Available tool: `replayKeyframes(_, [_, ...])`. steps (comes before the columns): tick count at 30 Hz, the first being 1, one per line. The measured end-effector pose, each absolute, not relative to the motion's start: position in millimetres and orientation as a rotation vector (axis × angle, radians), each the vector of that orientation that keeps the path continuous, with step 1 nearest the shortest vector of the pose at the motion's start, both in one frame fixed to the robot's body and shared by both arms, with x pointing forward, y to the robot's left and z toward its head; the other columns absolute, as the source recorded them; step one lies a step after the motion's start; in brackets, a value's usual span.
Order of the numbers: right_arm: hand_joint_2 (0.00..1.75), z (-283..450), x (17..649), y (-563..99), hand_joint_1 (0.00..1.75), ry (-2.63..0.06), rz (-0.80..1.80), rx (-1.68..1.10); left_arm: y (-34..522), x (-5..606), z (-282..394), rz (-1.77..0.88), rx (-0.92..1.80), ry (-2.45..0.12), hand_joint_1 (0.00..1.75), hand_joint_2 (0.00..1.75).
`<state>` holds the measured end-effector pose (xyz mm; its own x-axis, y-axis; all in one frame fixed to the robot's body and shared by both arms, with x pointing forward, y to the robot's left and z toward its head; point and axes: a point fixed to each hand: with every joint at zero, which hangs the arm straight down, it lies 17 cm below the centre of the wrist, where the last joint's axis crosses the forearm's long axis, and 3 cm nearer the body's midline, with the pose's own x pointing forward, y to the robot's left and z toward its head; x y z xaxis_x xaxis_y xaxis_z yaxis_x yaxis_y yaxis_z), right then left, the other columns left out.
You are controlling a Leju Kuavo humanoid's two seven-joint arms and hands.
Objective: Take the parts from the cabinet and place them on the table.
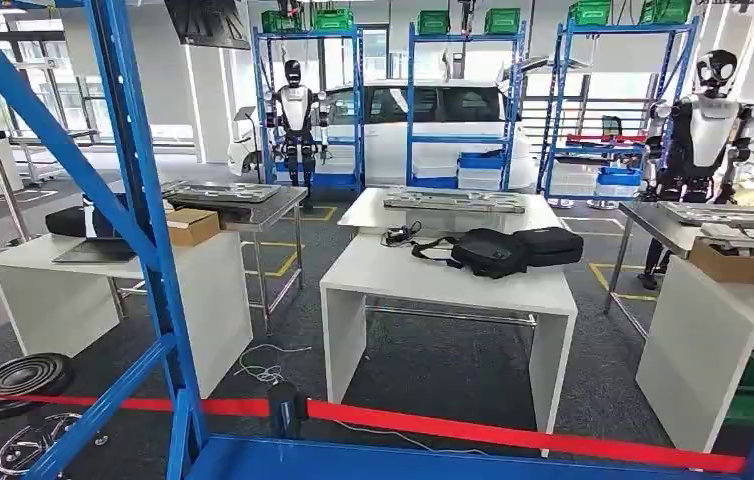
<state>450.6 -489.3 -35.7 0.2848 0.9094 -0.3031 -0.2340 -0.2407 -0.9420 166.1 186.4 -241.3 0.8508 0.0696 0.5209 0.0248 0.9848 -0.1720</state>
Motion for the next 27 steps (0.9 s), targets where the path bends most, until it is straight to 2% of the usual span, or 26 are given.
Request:
replayKeyframes(22, [1.75, -34.4, 450.5, -488.6, 0.0, -0.69, 1.238, -1.403, 183.8, 165.6, -241.1, 0.015, -0.18, -0.551, 0.0, 0.0])
replayKeyframes(27, [1.75, -34.1, 441.7, -502.8, 0.0, -0.626, 1.183, -1.439, 183.3, 165.0, -241.3, 0.01, -0.18, -0.549, 0.0, 0.0])
